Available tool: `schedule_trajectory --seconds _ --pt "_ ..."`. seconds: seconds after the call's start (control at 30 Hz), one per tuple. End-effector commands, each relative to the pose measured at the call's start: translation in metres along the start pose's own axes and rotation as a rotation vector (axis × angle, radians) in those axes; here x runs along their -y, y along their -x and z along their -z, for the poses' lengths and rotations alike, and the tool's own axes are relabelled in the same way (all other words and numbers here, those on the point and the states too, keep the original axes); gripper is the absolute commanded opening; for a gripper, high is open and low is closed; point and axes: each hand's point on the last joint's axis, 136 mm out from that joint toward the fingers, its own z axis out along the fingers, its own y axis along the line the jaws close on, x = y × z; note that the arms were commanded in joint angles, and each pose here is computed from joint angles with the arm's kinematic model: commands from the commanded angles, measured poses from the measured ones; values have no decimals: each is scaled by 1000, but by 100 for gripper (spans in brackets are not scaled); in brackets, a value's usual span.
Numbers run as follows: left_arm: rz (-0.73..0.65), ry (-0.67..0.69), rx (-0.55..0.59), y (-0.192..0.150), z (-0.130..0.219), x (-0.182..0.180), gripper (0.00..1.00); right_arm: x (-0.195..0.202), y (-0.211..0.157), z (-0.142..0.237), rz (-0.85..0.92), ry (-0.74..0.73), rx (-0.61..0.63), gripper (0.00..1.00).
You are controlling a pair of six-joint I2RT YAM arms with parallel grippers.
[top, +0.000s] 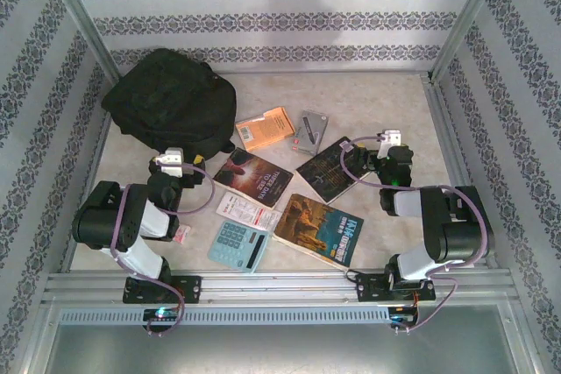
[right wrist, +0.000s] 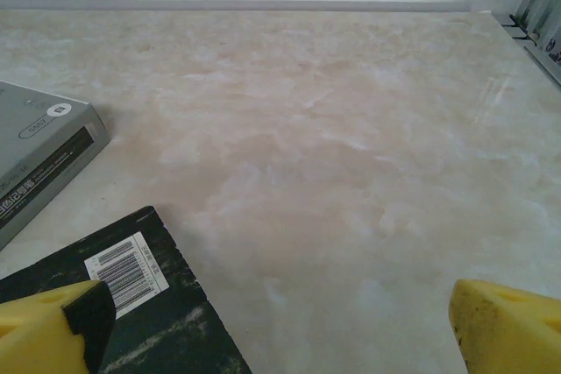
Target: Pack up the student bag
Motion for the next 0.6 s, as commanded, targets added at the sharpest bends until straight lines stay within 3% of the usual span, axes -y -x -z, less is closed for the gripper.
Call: schedule_trajectory --seconds 0.0,0.1,0.2,0.57 --pt "5 19 35 8 4 -5 100 -3 14 0 16 2 35 98" --pt "-17 -39 42 10 1 5 100 -3 13 0 16 2 35 98" --pt "-74 -184 50 8 6 30 100 -3 13 0 16 3 34 98" --pt "-81 -184 53 9 6 30 100 -3 14 0 16 2 36 98"
